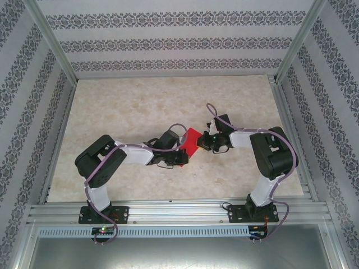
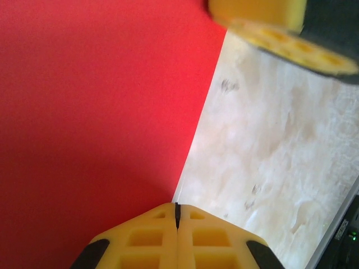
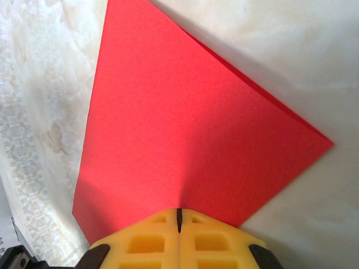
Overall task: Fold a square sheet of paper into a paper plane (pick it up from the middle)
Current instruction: First fold in half a square sheet of paper at the center of the table.
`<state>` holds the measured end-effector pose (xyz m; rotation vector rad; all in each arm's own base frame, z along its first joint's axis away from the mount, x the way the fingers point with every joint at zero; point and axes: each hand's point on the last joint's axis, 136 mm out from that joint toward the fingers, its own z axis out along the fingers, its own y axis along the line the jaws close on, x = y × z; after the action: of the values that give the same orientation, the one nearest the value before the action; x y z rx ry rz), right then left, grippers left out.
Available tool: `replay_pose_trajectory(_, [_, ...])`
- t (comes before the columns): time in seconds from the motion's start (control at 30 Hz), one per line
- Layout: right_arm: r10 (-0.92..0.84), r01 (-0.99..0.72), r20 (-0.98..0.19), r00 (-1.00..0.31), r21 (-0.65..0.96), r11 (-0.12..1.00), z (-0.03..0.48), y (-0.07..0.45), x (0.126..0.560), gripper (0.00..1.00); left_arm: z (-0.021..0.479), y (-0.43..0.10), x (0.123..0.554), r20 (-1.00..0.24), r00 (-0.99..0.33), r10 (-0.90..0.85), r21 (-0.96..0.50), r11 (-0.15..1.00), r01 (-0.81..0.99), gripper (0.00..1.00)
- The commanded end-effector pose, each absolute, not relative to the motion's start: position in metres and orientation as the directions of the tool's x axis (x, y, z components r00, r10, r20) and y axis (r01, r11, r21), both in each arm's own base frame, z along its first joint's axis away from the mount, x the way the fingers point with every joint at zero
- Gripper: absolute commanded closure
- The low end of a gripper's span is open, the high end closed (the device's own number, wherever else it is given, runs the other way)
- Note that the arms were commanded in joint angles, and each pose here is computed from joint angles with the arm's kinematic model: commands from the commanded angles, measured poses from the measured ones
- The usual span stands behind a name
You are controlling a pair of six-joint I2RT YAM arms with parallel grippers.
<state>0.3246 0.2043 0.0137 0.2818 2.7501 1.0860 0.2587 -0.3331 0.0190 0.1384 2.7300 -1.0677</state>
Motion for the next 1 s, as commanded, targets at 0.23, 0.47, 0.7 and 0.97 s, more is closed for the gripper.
replay_pose_trajectory(0.23, [0.275,0.219,-0.032,-0.961,0.519,0.826,-0.03,0.173,0.308,1.0,-0.001,-0.299,0.208,-0.069,-0.982,0.178,-0.569,0.801,0.185,1.0])
replay_pose_trajectory(0.47, [0.263,0.203,-0.046,-0.964,0.517,0.832,-0.022,0.173,0.31,1.0,0.001,-0.292,0.208,-0.075,-0.979,0.188,-0.541,0.817,0.198,1.0])
replay_pose_trajectory(0.7, [0.209,0.098,-0.142,-0.968,0.55,0.829,0.024,0.187,0.327,1.0,0.05,-0.297,0.236,-0.181,-0.975,0.128,-0.579,0.787,0.211,0.9])
replay_pose_trajectory(0.97, [0.139,-0.003,-0.25,-0.958,0.497,0.868,0.077,0.229,0.323,0.9,0.081,-0.225,0.292,-0.246,-0.955,-0.166,-0.514,0.857,-0.017,0.6])
